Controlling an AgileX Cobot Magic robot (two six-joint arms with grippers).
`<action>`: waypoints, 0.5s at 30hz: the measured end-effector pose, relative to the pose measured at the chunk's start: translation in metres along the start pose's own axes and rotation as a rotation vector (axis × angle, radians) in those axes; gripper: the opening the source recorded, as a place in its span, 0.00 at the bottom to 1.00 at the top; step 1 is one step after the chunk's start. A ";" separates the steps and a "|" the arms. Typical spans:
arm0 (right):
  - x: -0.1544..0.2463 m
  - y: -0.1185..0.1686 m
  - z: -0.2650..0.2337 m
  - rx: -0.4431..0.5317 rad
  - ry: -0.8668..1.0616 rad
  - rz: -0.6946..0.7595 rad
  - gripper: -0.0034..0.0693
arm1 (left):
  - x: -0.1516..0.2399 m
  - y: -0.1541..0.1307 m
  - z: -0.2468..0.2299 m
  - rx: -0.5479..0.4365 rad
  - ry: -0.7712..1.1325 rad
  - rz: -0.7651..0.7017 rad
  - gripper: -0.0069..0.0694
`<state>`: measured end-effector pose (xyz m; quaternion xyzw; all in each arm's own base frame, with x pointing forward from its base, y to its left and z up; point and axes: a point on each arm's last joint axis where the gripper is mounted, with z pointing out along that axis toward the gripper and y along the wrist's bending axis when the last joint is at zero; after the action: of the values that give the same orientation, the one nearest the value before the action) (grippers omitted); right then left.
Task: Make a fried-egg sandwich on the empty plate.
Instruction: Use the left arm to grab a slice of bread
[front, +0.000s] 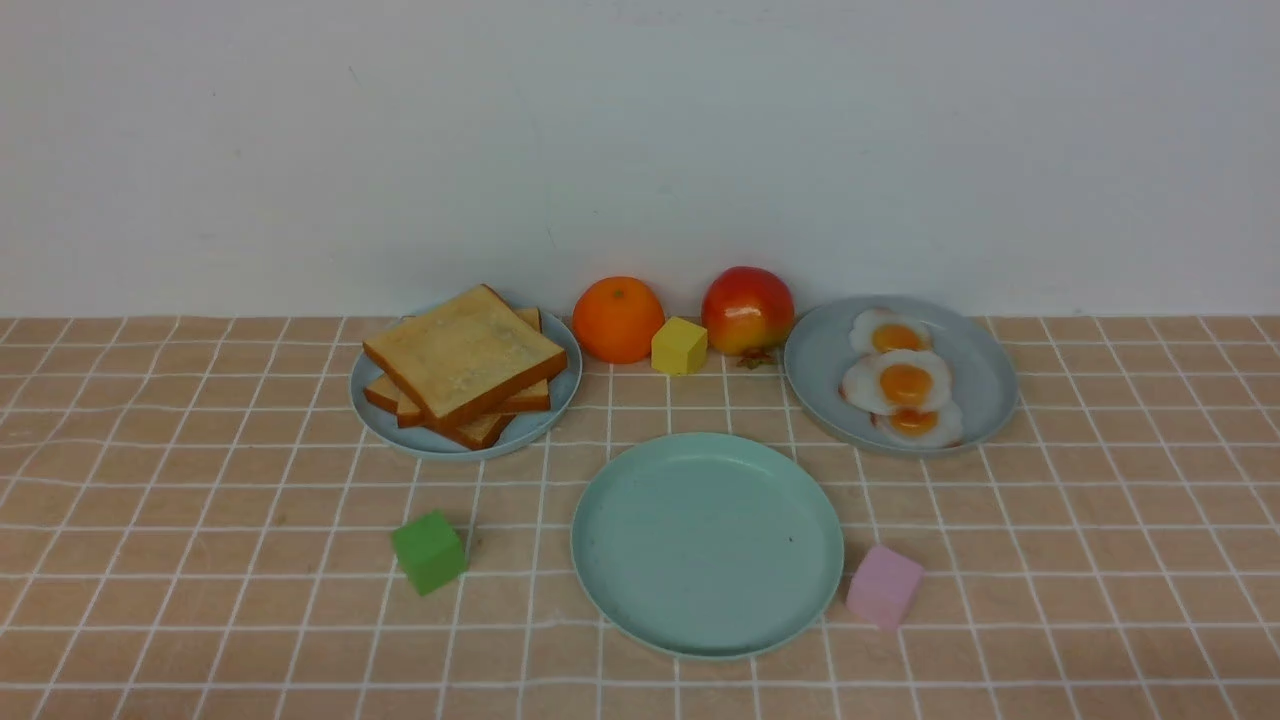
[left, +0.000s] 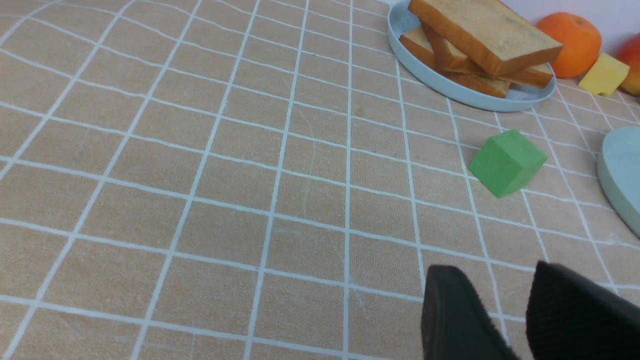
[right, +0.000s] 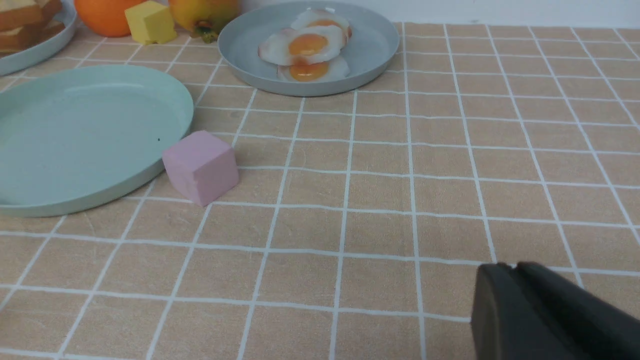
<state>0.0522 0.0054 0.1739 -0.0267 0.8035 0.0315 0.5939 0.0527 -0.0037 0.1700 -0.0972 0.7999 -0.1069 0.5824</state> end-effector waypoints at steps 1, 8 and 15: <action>0.000 0.000 0.000 0.000 0.000 0.000 0.12 | 0.000 0.000 0.000 0.000 0.000 0.000 0.40; 0.000 0.000 0.000 0.000 0.000 0.000 0.12 | 0.000 0.000 0.000 0.000 0.000 0.000 0.40; 0.000 0.000 0.000 0.000 0.000 0.000 0.12 | -0.005 -0.001 0.000 0.016 -0.051 -0.012 0.40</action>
<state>0.0522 0.0054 0.1739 -0.0267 0.8035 0.0315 0.5939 0.0540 -0.0038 0.1747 -0.1000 0.7834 -0.1144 0.6027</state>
